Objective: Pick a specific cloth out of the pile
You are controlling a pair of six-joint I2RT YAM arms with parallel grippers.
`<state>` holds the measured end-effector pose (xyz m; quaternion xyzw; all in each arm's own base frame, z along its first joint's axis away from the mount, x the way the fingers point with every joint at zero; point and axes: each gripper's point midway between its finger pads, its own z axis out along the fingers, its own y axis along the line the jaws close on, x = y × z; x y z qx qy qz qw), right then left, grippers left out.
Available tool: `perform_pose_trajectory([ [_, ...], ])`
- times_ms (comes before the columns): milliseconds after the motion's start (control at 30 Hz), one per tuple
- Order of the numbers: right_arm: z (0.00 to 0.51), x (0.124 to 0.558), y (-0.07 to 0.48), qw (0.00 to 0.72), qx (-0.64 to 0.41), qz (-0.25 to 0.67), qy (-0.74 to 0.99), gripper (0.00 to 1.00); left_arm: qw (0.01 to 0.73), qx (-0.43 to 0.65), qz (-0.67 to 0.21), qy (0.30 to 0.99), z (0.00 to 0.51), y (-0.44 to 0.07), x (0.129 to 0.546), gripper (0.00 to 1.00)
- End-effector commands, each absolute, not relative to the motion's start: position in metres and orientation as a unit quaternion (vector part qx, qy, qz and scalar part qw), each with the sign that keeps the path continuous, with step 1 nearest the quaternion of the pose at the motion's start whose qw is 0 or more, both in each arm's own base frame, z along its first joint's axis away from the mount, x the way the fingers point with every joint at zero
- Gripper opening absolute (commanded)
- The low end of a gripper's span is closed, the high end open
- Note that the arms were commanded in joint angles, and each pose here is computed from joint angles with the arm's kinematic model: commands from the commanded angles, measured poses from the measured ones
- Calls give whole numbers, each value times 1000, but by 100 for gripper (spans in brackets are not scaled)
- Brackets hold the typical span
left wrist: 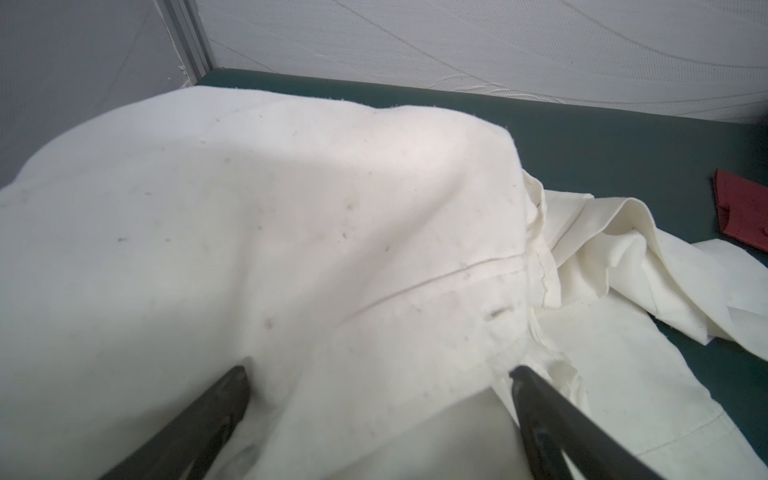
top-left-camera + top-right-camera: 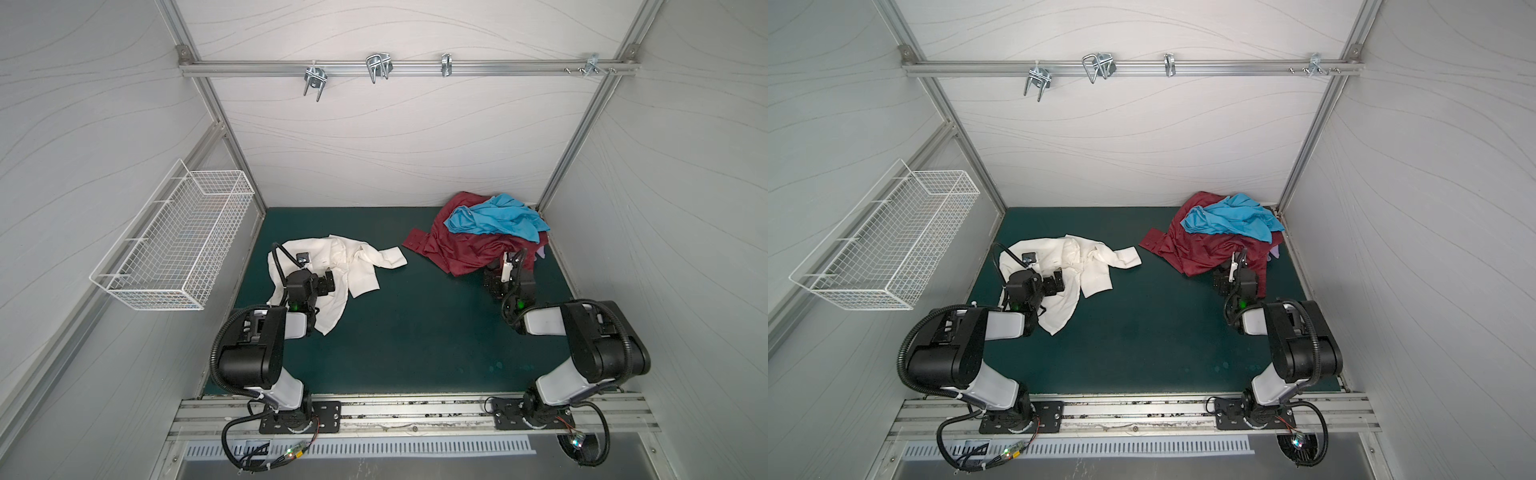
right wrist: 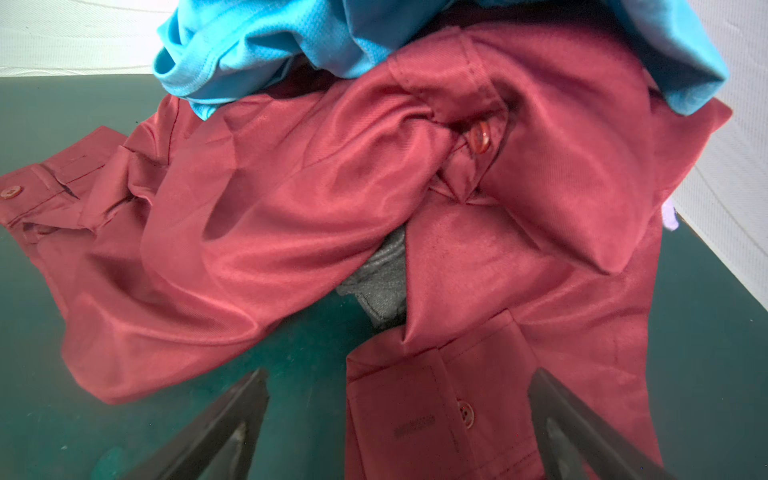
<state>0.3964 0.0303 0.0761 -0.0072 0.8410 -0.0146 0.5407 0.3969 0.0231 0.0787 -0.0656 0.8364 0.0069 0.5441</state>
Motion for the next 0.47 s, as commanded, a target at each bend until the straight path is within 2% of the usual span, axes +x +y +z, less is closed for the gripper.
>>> perform_pose_trajectory([
  [0, 83, 401, 29, 551, -9, -15, 835, 99, 561, -61, 4, 826, 92, 23, 404, 99],
  [433, 83, 401, 30, 550, -9, -15, 835, 99, 559, -61, 4, 827, 90, 23, 403, 99],
])
